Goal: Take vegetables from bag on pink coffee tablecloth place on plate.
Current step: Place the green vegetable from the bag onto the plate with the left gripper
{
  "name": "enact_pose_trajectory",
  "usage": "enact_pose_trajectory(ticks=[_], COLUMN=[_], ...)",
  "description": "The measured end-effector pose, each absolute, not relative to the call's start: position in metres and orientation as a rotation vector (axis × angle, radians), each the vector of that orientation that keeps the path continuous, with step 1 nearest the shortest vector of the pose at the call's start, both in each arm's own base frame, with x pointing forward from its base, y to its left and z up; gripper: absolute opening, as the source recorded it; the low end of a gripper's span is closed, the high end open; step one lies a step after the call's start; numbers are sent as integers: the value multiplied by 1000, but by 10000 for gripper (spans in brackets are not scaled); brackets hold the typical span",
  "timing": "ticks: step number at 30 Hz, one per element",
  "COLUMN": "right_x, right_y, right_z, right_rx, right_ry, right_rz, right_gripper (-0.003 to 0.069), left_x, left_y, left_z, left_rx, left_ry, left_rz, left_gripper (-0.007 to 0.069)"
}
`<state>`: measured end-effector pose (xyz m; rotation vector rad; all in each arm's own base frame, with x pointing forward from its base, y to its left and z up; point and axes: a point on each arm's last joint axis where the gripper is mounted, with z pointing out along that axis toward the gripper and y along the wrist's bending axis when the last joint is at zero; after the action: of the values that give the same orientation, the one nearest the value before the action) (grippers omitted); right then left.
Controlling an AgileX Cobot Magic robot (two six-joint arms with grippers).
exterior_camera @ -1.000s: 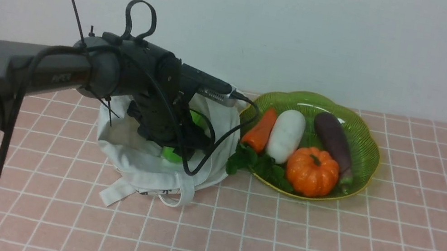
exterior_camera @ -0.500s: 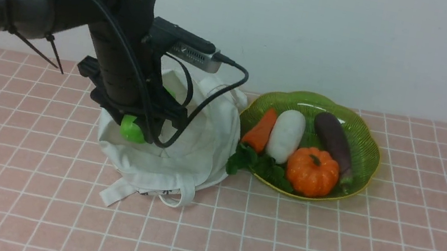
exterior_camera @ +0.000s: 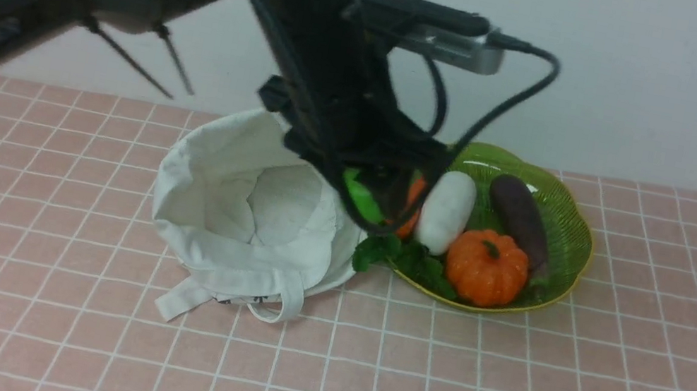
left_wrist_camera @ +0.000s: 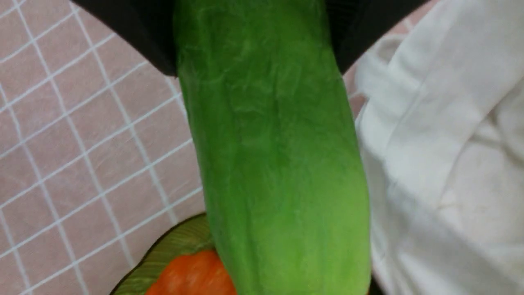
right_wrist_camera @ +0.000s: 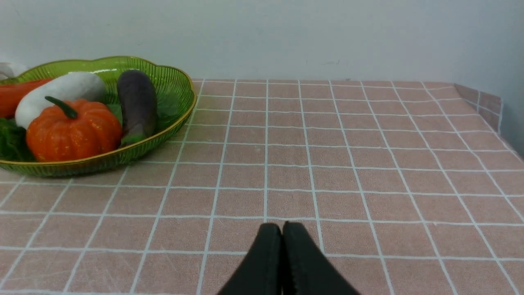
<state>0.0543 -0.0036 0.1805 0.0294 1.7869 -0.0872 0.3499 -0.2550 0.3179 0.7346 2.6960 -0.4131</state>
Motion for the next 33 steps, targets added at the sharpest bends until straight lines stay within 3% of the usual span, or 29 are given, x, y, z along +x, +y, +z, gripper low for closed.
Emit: enact_pose_trajectory(ticks=[9, 18, 27, 30, 33], right_x=[54, 54, 54, 54, 54], right_y=[-4, -4, -4, -4, -4], right_z=[180, 180, 180, 180, 180], right_rx=[29, 29, 29, 29, 29], right_ry=[1787, 1787, 1787, 1787, 1787], right_rz=[-87, -87, -87, -87, -88], right_gripper=[-15, -15, -15, -15, -15], left_x=[413, 434, 436, 432, 427], left_y=[-324, -341, -340, -336, -329], left_z=[256, 215, 221, 231, 274], left_rx=[810, 647, 630, 638, 623], left_ry=[2552, 2558, 2532, 2558, 2474], left_rz=[-280, -343, -315, -292, -291], left_gripper=[377, 410, 616, 617, 524])
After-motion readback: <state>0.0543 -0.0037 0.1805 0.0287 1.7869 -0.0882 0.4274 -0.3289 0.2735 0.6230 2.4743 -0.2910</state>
